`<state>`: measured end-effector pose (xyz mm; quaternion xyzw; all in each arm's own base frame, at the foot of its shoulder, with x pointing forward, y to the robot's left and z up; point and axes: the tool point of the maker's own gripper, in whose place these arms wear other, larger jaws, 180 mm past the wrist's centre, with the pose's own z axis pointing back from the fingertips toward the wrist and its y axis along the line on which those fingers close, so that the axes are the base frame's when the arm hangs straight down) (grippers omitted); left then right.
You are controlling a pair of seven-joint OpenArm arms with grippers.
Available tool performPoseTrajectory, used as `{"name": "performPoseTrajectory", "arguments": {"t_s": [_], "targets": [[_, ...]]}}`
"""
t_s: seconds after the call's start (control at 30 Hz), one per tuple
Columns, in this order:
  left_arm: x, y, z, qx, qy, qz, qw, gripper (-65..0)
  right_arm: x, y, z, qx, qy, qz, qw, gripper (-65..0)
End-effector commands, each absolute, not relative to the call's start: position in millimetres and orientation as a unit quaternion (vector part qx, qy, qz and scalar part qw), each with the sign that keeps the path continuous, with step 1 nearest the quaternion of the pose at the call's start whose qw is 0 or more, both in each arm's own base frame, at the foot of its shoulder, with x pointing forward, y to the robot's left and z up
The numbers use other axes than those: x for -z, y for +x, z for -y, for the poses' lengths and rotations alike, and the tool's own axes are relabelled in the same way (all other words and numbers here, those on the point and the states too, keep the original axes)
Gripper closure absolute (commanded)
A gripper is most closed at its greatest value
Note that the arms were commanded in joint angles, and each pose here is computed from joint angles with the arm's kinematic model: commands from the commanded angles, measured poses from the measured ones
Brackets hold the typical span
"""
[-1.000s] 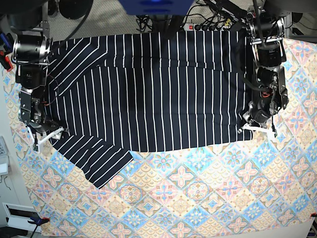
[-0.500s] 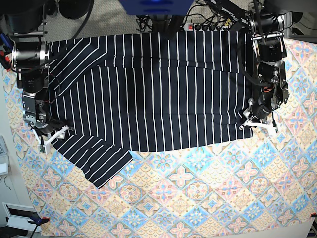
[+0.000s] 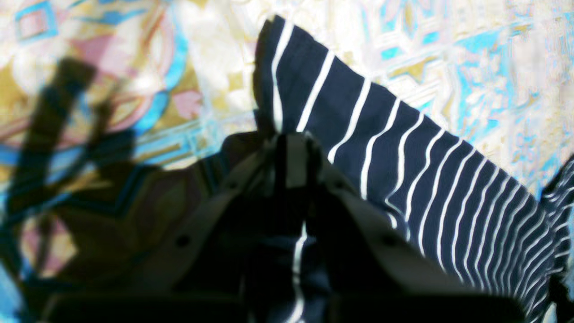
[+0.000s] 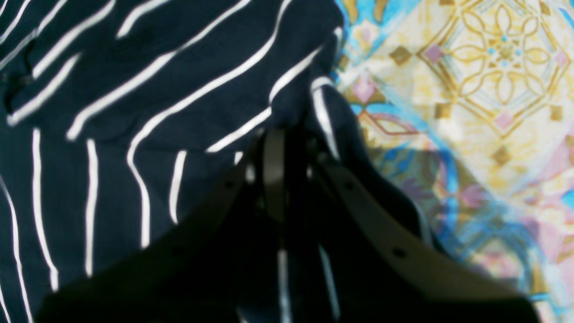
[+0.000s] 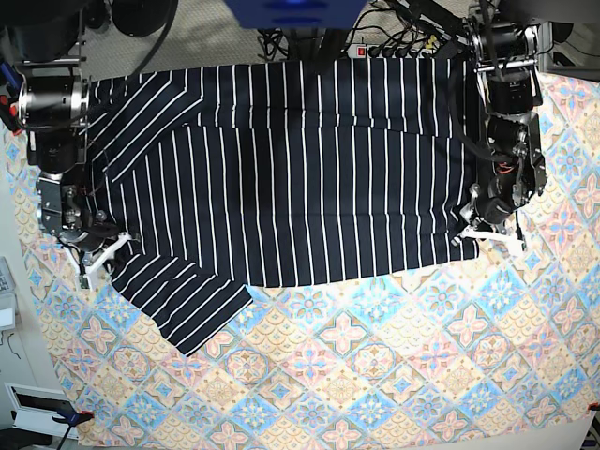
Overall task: Fold the T-shirt properly
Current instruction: 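Drag the pinched shirt edges with both grippers toward the robot base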
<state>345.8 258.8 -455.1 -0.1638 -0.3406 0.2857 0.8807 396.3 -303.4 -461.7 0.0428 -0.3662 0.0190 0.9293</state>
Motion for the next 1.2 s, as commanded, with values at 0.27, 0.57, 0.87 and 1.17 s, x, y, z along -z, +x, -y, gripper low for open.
{"name": "performPoseTrajectory", "arguments": {"t_s": [0.27, 0.57, 0.87, 1.17], "targets": [[417.7, 356.5, -260.2, -0.254, -0.164, 0.395, 0.867, 0.0, 411.3, 404.3, 331.2, -0.013, 0.022, 0.436, 0.899, -3.9], [406.4, 337.2, -254.3, -0.228, -0.158, 0.409, 0.869, 0.0, 382.5, 370.3, 339.5, -0.030, -0.005, 0.452, 0.892, -3.9], [387.3, 310.4, -273.4, -0.231, -0.142, 0.419, 0.866, 0.0, 366.8, 336.2, 345.5, -0.043, -0.031, 0.455, 0.889, -4.0], [385.6, 310.1, -266.1, -0.224, -0.149, 0.412, 0.870, 0.0, 373.6, 374.6, 335.8, -0.035, -0.008, 0.450, 0.892, -18.1]]}}
